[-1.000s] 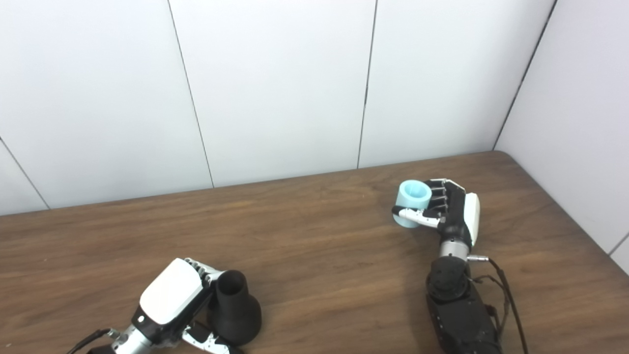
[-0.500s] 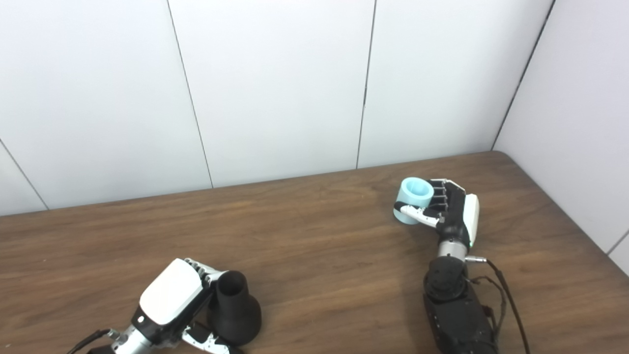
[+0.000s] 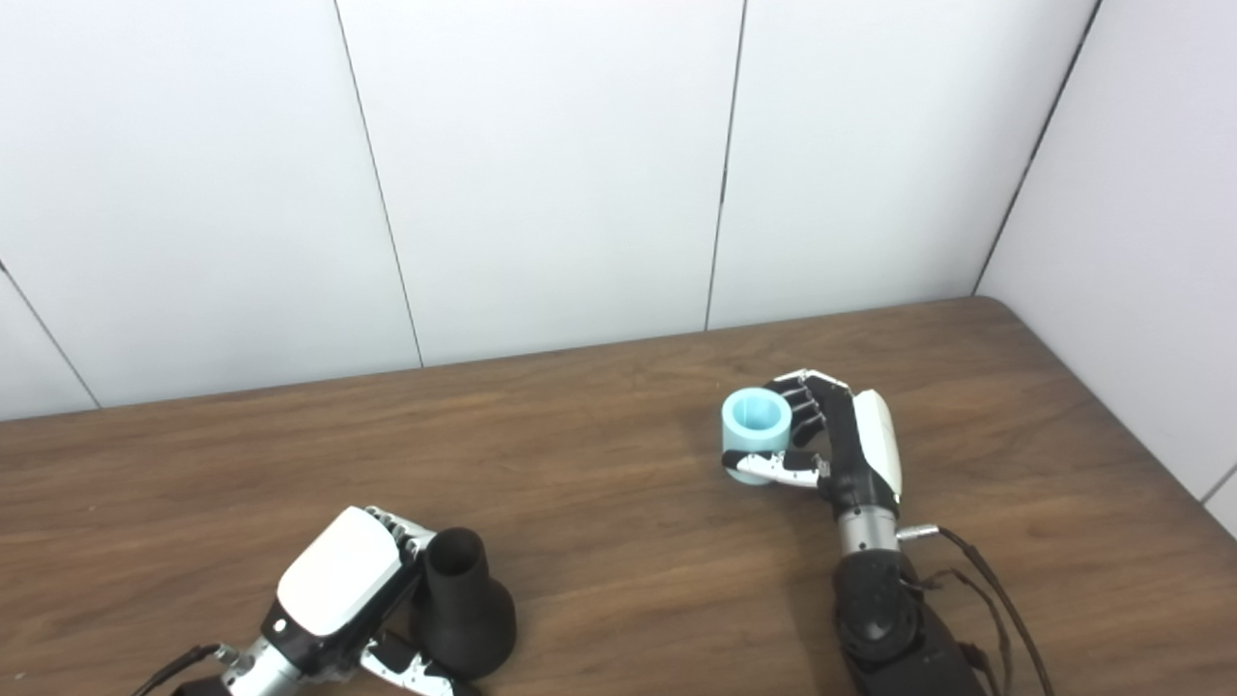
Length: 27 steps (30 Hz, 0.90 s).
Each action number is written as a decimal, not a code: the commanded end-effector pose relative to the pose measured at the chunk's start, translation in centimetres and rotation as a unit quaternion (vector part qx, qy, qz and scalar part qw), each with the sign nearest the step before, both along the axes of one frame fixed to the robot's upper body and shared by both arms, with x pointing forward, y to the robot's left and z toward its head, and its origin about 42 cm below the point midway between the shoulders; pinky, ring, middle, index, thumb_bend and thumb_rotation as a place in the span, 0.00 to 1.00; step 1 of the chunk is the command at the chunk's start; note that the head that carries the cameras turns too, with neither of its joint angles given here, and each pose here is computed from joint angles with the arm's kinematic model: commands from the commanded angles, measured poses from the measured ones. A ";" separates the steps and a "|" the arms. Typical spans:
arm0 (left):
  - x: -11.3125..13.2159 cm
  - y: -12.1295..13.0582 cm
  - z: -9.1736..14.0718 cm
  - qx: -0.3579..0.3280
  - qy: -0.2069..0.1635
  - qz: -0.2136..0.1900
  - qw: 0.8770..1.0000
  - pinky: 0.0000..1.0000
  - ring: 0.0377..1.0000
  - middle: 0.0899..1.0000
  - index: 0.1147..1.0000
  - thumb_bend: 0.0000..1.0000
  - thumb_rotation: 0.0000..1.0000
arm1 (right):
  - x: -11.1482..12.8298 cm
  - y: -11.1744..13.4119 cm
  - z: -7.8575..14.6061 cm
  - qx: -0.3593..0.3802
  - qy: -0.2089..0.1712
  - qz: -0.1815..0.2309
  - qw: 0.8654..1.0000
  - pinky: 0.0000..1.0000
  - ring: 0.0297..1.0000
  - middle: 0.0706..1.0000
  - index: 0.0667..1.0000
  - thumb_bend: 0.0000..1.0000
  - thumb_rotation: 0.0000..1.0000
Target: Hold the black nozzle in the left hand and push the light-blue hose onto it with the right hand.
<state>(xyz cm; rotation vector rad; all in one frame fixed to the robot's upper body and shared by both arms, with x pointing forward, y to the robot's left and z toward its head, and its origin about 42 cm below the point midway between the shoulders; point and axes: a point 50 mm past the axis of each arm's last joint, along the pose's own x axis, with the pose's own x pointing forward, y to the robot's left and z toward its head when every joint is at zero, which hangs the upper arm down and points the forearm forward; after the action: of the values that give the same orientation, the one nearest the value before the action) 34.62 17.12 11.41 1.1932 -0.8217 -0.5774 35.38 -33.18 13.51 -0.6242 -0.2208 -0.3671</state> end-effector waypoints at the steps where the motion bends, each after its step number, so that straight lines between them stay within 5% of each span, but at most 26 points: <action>1: -5.2 -1.0 -6.3 0.010 0.094 0.002 0.996 0.08 0.09 0.12 0.41 0.52 0.04 | 0.9 0.3 3.6 -0.020 -0.064 0.031 0.997 0.22 0.27 0.41 0.50 0.52 0.00; 27: -4.9 -1.7 -7.3 0.018 0.106 0.005 0.994 0.08 0.09 0.12 0.41 0.52 0.04 | -3.0 9.4 10.4 -0.005 -0.168 0.158 0.973 0.21 0.26 0.42 0.50 0.52 0.00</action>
<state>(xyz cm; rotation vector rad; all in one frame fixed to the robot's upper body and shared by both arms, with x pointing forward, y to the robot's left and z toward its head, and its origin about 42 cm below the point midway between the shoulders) 35.08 16.47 11.13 1.2064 -0.8176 -0.5758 32.48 -24.69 21.89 -0.5513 -0.5595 -0.1662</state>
